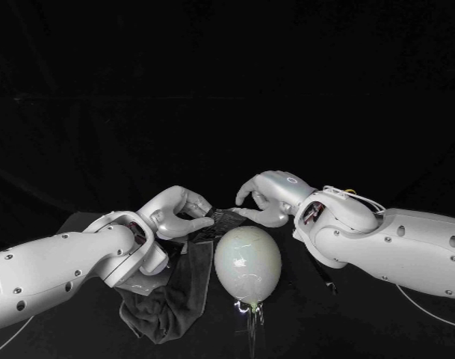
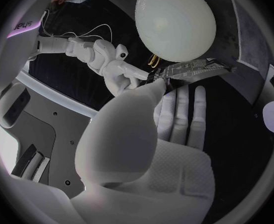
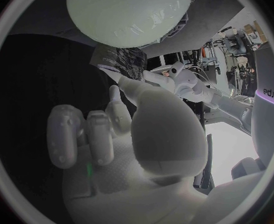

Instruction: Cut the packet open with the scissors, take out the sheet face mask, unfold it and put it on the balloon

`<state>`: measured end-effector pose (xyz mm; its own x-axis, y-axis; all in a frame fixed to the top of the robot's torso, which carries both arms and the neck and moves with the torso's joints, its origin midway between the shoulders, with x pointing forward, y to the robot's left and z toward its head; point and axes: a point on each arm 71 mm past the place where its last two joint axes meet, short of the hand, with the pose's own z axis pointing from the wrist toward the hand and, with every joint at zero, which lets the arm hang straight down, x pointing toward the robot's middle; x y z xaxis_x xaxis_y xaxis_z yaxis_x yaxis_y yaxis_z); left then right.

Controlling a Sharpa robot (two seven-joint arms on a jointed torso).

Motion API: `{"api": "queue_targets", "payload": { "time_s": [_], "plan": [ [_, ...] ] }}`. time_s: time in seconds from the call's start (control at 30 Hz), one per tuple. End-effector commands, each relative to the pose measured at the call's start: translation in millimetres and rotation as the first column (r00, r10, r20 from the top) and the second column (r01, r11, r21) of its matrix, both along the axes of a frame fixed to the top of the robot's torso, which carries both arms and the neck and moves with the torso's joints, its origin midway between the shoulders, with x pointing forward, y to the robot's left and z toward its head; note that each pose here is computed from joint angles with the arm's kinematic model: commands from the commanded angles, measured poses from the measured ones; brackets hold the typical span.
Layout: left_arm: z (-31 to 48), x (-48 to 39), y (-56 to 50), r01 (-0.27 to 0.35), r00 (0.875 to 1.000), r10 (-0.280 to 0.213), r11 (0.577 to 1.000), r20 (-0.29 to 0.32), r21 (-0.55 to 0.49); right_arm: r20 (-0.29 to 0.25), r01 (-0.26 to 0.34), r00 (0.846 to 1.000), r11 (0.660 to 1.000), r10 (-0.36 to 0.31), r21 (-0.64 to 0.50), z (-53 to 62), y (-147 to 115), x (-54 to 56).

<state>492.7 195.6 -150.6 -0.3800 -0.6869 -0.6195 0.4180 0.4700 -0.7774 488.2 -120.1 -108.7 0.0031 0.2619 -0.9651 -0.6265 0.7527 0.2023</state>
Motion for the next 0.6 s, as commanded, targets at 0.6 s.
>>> {"api": "queue_targets", "payload": {
  "time_s": [0.6],
  "plan": [
    [3.3,-2.3,-5.5,0.015,1.000,-0.015,1.000,0.013,-0.020,0.016,0.014,1.000,0.997,-0.013,-0.081,-6.9,8.6,2.3]
  ]
}}
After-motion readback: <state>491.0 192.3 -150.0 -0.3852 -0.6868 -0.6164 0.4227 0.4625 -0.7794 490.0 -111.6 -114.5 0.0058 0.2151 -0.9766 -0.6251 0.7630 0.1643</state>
